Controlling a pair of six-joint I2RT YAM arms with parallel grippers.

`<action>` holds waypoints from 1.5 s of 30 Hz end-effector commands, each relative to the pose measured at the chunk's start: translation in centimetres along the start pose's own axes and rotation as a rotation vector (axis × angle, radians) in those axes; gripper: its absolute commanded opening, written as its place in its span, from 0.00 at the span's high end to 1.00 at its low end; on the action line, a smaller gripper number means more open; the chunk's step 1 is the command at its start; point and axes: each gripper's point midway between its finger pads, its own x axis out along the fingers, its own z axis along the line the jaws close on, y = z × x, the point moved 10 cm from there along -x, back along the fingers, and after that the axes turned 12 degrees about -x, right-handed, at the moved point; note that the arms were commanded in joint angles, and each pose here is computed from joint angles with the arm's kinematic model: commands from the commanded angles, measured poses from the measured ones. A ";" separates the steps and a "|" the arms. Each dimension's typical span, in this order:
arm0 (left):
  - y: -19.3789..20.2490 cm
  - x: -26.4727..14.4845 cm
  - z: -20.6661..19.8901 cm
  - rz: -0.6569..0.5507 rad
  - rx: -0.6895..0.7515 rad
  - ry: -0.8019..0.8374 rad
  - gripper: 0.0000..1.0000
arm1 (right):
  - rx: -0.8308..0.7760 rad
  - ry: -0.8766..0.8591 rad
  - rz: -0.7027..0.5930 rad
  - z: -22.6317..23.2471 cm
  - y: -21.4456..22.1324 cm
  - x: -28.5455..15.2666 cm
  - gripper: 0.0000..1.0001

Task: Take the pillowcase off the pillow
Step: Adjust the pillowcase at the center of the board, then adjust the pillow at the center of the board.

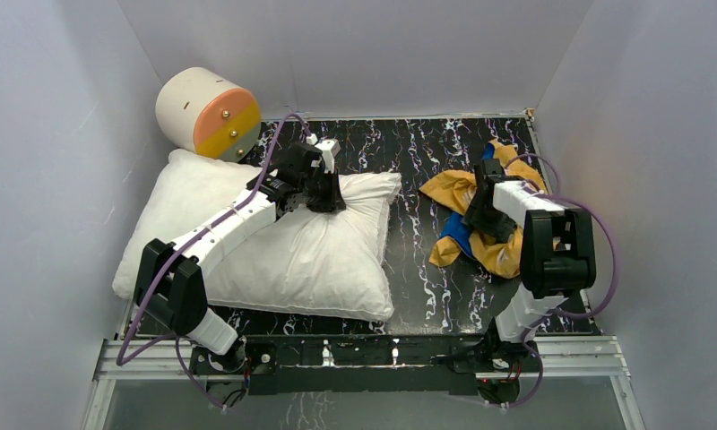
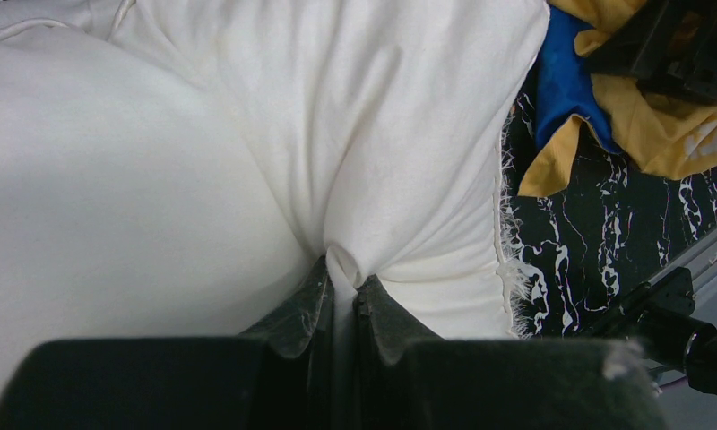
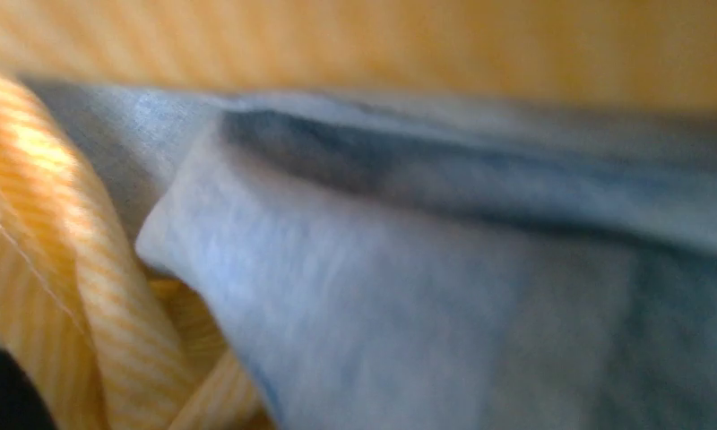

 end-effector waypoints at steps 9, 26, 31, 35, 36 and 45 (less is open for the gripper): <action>1.2 -1.3 0.6 0.071 -0.029 -0.060 1.00 | -0.144 -0.529 -0.309 0.9 -1.8 -10.0 0.20; 1.0 -1.7 0.2 0.058 -0.052 -0.040 1.00 | -0.428 -1.353 0.005 15.2 11.3 -11.9 0.05; 0.8 -2.0 -0.1 0.046 -0.055 -0.031 0.94 | -0.369 -1.093 0.016 15.9 12.0 -9.2 0.66; 0.4 -3.6 -0.2 -0.003 -0.045 -0.063 0.41 | -0.297 -0.819 -0.141 14.1 9.6 -9.6 1.00; 0.1 -4.3 -0.3 -0.030 -0.037 -0.070 0.32 | -0.273 -0.751 -0.184 13.3 8.6 -9.8 1.00; -1.8 -10.4 -1.9 -0.212 0.024 -0.056 0.12 | -0.135 -0.230 -0.145 2.8 1.2 -4.1 1.00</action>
